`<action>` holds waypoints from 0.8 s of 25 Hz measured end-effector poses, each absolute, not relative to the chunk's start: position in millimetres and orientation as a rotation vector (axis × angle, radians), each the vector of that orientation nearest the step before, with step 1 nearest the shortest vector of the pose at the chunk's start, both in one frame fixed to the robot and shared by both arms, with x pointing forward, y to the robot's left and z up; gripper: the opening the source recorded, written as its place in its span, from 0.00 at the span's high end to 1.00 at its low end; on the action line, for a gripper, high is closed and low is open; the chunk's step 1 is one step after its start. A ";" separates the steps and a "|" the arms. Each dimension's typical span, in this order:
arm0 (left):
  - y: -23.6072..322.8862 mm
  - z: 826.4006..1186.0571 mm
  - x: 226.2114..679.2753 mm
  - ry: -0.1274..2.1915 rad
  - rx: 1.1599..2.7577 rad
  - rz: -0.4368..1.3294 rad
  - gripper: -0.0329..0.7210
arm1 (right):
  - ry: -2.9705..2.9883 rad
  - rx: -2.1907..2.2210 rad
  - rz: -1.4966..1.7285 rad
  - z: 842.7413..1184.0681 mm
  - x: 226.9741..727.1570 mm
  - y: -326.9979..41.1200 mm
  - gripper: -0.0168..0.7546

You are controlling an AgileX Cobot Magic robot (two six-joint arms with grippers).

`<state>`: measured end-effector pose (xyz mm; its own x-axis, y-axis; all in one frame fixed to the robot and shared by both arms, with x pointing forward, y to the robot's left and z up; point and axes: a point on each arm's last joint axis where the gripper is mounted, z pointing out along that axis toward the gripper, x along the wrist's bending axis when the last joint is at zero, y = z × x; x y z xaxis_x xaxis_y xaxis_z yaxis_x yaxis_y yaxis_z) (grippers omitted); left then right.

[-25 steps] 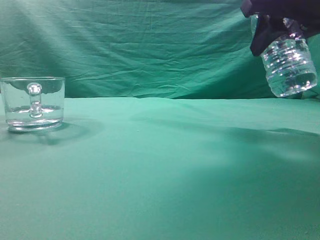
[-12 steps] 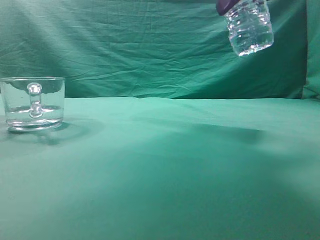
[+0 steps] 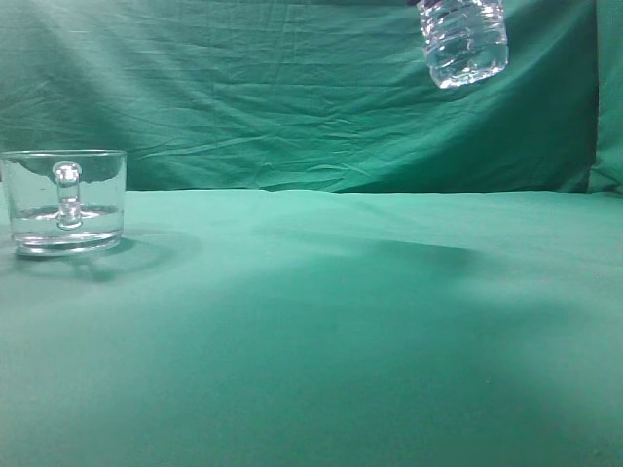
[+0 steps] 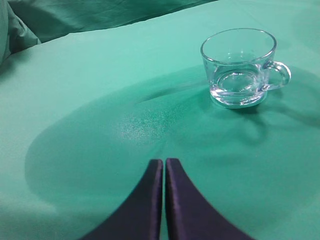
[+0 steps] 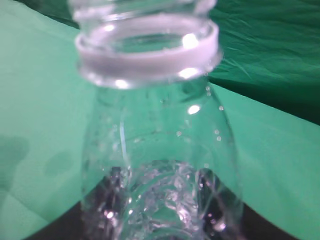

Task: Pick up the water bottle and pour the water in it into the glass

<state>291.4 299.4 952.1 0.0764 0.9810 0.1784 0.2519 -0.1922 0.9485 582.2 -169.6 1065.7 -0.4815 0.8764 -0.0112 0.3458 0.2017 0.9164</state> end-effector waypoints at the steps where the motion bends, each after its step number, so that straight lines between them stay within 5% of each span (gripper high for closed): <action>1: 299.4 952.1 291.4 1.264 1.569 1.172 0.96 | 1.937 1.132 1.262 1065.7 581.8 -169.0 0.56; 12: 299.4 952.1 291.4 1.264 1.569 1.172 0.96 | 1.833 1.157 1.360 1065.5 590.7 -199.7 0.56; 20: 299.4 952.1 291.4 1.264 1.569 1.172 0.96 | 1.873 0.966 1.345 1016.6 564.9 -204.4 0.56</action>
<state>291.4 299.4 952.1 0.0764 0.9810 0.1784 0.2519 -0.1922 0.9485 564.9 -204.4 1016.6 -0.5324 0.8432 -0.0739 0.1994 0.2098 0.9572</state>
